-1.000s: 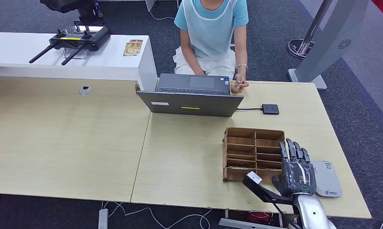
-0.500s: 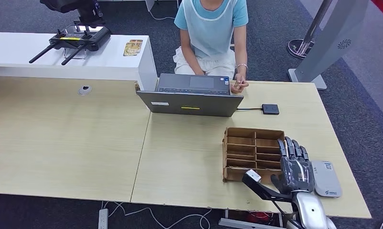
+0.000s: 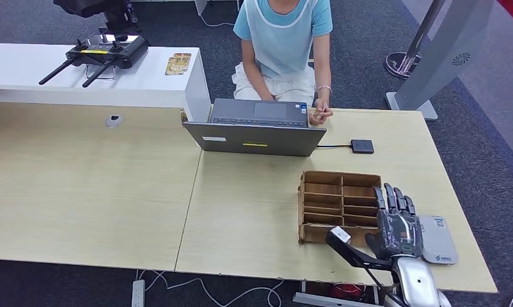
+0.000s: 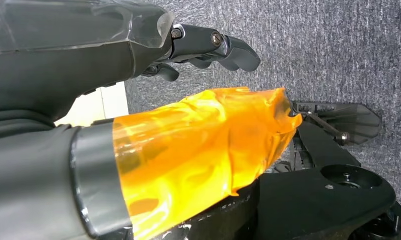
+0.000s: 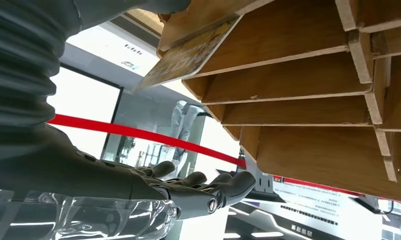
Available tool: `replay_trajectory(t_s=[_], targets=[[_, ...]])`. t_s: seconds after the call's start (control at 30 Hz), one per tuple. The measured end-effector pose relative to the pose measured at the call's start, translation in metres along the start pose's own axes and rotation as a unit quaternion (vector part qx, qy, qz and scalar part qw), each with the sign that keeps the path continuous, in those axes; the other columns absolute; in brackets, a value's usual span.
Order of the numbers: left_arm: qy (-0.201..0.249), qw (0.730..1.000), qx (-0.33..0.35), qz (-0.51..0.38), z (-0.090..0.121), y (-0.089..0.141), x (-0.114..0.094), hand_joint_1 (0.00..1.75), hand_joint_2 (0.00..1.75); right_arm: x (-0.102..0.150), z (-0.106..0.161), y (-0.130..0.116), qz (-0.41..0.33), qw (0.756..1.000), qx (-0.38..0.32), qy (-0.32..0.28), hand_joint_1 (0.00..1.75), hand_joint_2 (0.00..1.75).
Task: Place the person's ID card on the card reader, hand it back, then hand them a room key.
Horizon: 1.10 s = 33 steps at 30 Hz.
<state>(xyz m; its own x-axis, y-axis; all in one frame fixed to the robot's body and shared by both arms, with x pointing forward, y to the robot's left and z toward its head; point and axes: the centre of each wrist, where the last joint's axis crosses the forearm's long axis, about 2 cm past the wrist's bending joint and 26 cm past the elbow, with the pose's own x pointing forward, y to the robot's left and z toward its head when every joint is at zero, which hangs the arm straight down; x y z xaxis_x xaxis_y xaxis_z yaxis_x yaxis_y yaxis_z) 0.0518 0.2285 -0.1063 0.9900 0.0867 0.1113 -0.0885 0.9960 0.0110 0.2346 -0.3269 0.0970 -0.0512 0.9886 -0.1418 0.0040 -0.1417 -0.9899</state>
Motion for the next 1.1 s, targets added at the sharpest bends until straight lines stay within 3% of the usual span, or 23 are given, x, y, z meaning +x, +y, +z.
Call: replay_trajectory(t_s=[0.4, 0.93, 1.1], targets=[[0.0, 1.0, -0.001, 0.004, 0.0003, -0.002, -0.0002, 0.0, 0.0, 0.0017, 0.0013, 0.0011, -0.002, 1.0, 0.006, 0.002, 0.22, 1.75], [0.0, 1.0, 0.002, 0.013, 0.0002, -0.0014, -0.0007, 0.0, 0.0, 0.0056, 0.0014, 0.0012, -0.008, 1.0, 0.008, 0.001, 0.61, 1.75], [-0.001, 1.0, 0.003, 0.014, 0.0002, -0.0012, -0.0008, 0.0, 0.0, 0.0059, 0.0027, 0.002, -0.009, 1.0, 0.01, 0.003, 0.65, 1.75]])
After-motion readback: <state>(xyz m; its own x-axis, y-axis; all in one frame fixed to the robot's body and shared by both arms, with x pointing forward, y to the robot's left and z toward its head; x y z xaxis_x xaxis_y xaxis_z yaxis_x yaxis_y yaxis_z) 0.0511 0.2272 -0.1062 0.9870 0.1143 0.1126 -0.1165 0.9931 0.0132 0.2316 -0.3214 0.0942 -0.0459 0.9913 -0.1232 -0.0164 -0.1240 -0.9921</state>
